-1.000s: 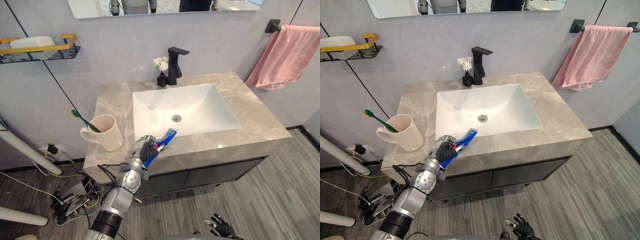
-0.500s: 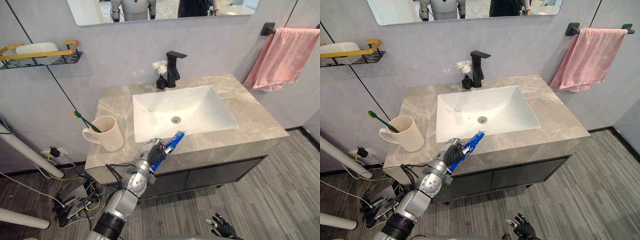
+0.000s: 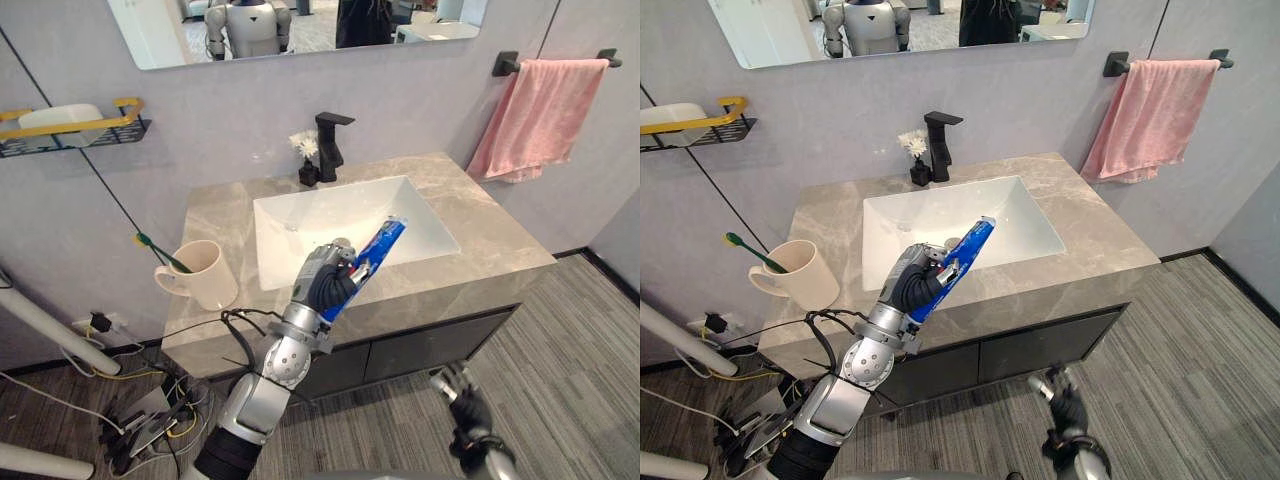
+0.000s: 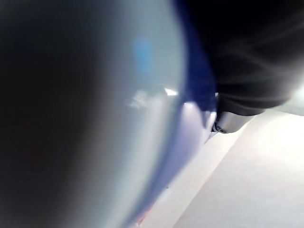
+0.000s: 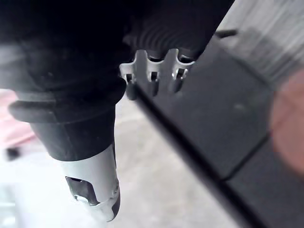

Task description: Organize washtable

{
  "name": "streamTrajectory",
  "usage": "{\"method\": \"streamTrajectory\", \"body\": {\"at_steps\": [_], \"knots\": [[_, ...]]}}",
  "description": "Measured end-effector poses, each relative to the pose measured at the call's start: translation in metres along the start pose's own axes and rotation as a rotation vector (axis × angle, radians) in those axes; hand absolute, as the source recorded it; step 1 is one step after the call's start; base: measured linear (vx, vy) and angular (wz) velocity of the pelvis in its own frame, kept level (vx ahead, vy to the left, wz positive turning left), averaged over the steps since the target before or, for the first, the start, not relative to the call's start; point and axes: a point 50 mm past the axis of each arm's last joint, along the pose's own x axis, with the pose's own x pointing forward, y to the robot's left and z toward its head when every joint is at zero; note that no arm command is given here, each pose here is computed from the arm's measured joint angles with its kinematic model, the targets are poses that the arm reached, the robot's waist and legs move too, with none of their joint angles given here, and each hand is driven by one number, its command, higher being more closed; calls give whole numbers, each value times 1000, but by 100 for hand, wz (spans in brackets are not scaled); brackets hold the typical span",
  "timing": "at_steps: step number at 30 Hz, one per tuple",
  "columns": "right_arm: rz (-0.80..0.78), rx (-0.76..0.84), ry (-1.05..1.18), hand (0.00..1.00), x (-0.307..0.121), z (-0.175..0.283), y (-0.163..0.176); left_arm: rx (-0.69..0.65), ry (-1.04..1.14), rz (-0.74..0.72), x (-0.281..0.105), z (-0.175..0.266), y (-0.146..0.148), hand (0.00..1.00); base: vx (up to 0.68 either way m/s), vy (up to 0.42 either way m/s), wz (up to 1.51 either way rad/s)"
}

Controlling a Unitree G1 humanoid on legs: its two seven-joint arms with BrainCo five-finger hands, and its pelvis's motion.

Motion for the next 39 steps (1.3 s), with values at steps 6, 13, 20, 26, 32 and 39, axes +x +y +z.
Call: {"method": "streamTrajectory", "body": {"at_steps": [6,13,20,26,32,39], "knots": [[123,99,-425,0,0,84,32,-25,-54,28,1,10,6,100,5,-18,-9],[268,191,-605,0,-4,119,65,-43,-50,36,1,9,8,100,-6,-10,-1],[543,390,-465,0,-1,102,121,-65,-95,23,8,17,5,100,-10,-13,8],[684,554,-394,0,1,103,142,-61,-81,10,10,13,2,100,-22,-10,9],[782,629,-320,0,1,102,159,-64,-99,-32,14,16,-9,100,-36,-9,6],[865,653,-268,0,0,103,175,-61,-141,-42,21,23,-11,100,-10,-3,0]]}}
